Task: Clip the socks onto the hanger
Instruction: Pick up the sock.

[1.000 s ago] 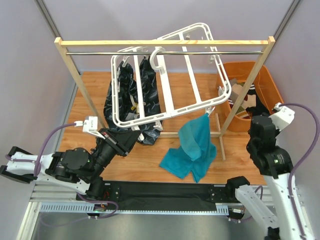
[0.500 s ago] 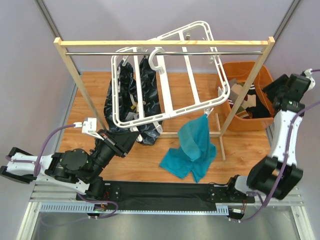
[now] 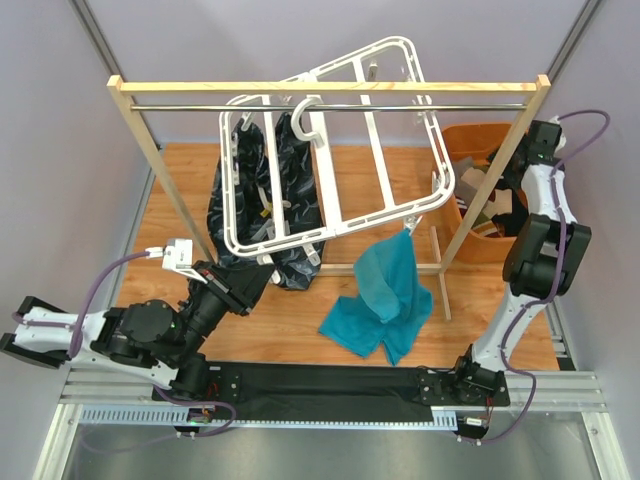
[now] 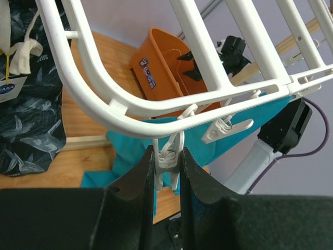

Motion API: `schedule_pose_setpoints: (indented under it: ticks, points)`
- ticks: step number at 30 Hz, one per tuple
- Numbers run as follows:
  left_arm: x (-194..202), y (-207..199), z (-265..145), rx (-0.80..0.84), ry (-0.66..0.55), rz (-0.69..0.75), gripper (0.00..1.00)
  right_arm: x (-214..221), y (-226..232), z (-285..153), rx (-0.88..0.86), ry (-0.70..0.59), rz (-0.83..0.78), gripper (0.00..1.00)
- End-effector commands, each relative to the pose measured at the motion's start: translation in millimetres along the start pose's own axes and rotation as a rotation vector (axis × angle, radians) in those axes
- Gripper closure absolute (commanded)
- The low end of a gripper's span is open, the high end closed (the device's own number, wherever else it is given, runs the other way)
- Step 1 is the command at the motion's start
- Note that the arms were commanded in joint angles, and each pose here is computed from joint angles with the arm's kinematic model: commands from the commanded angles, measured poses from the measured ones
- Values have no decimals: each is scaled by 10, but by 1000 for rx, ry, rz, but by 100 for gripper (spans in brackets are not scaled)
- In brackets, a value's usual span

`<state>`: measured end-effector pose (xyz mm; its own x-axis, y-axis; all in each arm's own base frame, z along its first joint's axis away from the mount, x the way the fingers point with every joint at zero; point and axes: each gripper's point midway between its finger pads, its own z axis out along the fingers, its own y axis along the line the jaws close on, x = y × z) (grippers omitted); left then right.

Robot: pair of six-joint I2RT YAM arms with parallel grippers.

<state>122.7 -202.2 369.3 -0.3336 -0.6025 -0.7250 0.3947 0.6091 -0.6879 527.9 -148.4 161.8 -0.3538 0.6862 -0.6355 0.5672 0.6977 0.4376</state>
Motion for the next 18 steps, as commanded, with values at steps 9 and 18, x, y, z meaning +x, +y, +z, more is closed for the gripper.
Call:
schedule_pose_setpoints:
  ticks: [9,18]
  points:
    - [-131,253,-66,-90,9,93,100,-22,138,712,121,10,-112,38]
    - [-122,361,-80,-124,0,79,100,89,1,665,164,37,-185,45]
